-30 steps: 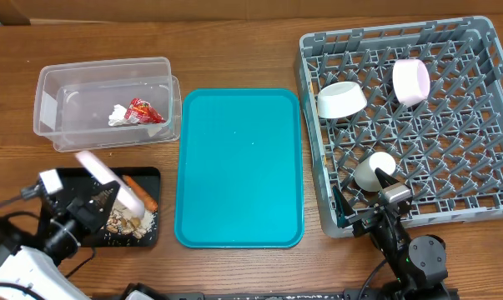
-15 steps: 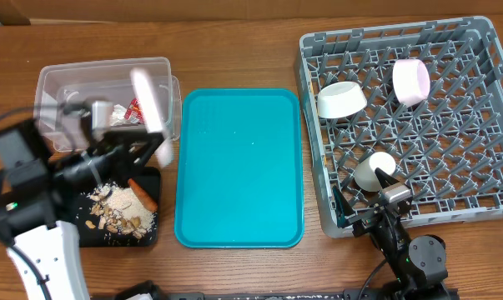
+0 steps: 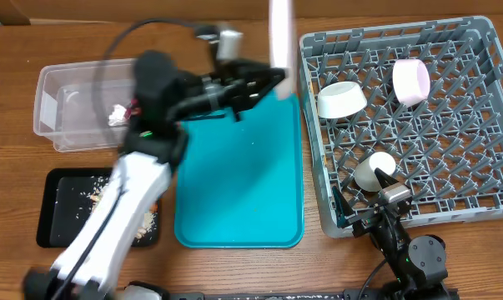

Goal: Sort waste into correct bins and load items into the dishwasher
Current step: 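Carry the empty plate into the dish rack's left side and release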

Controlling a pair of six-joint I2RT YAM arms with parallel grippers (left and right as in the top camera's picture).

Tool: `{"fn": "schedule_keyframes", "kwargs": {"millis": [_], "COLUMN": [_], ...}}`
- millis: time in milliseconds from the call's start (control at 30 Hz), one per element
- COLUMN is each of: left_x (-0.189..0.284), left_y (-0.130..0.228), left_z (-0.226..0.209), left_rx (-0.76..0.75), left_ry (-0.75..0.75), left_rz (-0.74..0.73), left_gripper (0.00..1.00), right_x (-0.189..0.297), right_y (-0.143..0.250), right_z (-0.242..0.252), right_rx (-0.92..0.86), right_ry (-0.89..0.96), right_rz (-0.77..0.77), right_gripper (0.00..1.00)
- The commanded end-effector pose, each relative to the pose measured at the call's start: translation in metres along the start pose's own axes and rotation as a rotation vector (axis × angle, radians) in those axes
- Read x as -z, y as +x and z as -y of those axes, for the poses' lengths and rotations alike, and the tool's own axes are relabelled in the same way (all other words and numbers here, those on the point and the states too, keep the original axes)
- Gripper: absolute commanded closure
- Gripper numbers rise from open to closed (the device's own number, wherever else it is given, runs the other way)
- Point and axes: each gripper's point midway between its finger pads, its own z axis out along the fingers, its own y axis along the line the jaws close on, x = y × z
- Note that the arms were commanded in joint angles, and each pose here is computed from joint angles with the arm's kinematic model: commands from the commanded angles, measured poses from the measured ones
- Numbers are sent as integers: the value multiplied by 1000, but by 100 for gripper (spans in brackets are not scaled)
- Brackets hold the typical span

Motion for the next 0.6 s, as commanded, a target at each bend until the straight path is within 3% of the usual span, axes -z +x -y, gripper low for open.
{"fn": "schedule_keyframes", "kwargs": {"millis": [0, 300, 500, 567], "left_x": [-32, -70, -76, -77], "left_y": [19, 65, 81, 84], "left_z": [-30, -86, -105, -106], "left_rx": [284, 533, 589, 597], "left_ry": [-32, -47, -121, -131], "left_rz": [23, 41, 46, 42], "left_gripper": [96, 96, 96, 91], "right_x": [1, 1, 1, 1], "right_y": [-4, -4, -4, -4], "right_z": [0, 0, 0, 0], "right_rx": [-1, -1, -1, -1], "right_ry": [-2, -2, -2, -2], "right_rz": [17, 17, 17, 17], "right_gripper": [0, 0, 0, 0]}}
